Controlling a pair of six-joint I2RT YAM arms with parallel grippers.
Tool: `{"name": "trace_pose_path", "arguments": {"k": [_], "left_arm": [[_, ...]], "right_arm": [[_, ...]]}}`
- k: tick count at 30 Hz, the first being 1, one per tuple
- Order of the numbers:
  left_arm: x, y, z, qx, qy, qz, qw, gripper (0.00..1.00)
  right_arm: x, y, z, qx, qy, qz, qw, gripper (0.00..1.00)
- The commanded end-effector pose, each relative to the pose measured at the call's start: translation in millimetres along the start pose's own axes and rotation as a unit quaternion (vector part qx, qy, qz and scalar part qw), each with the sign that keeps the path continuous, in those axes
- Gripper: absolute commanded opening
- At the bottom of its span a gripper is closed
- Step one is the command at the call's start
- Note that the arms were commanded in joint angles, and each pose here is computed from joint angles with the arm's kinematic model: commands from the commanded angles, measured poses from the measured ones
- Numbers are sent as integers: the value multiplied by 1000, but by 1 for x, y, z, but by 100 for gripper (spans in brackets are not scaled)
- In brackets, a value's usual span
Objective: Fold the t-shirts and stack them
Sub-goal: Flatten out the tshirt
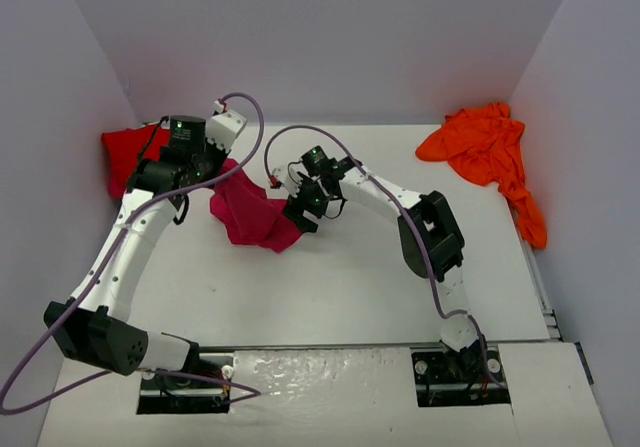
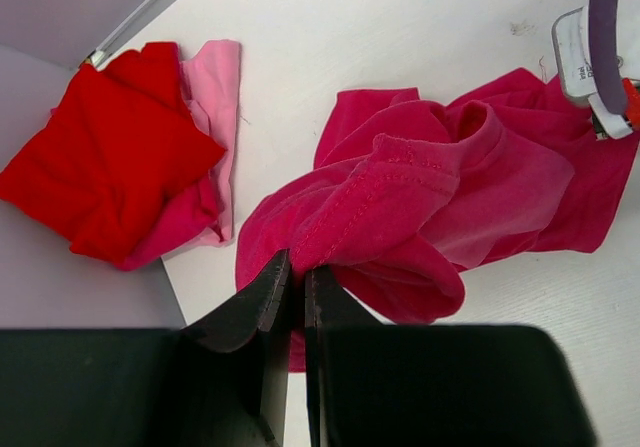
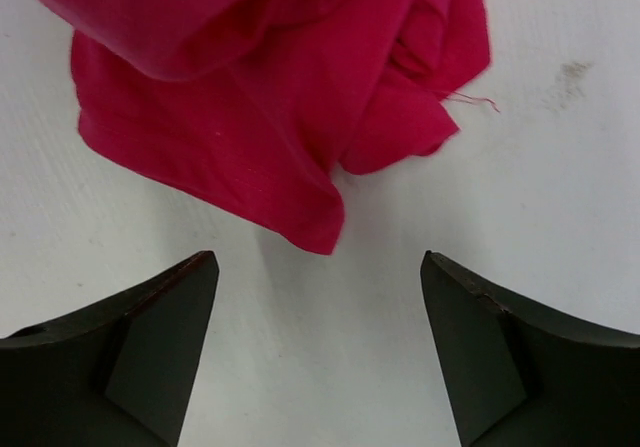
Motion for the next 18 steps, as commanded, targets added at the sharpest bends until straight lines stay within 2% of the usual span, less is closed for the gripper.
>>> {"name": "trace_pose_path", "arguments": {"k": [1,6,7,9,10,14,18], "left_arm": [[17,19,-20,11,-51,-40,998,0],[18,19,-18,10,-50,-41,998,0],[17,19,-16,9,-48,-42,998,0],[16,22,-14,6,-46,-50,998,0],[16,24,-14,6,-46,-58,997,0],[24,52,-20,43,-59,-148,986,0],[58,89,-33,103,-101,-218,965,0]], "right_arm": [[-13,26,-14,10,-21,-80,997,75],[-41,28,-2,3,9,-88,996,67],[-48,27,2,-1,18,-87,996,54],[-55,24,9,-5,33,-77,996,13],[-56,21,13,-7,43,-69,997,0],[-30,-2,33,-2,95,17,995,0],[51,-53,38,-9,105,147,984,0]]}}
Point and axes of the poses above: each gripper's point midway between its finger pads, its own x axis back along the fingers, its own y axis along the line the jaws close on, z = x × y, the point moved 3 cm from there along x, back along the fingers, and after that the axes turned 1 degree about x, right-handed, at the moved point
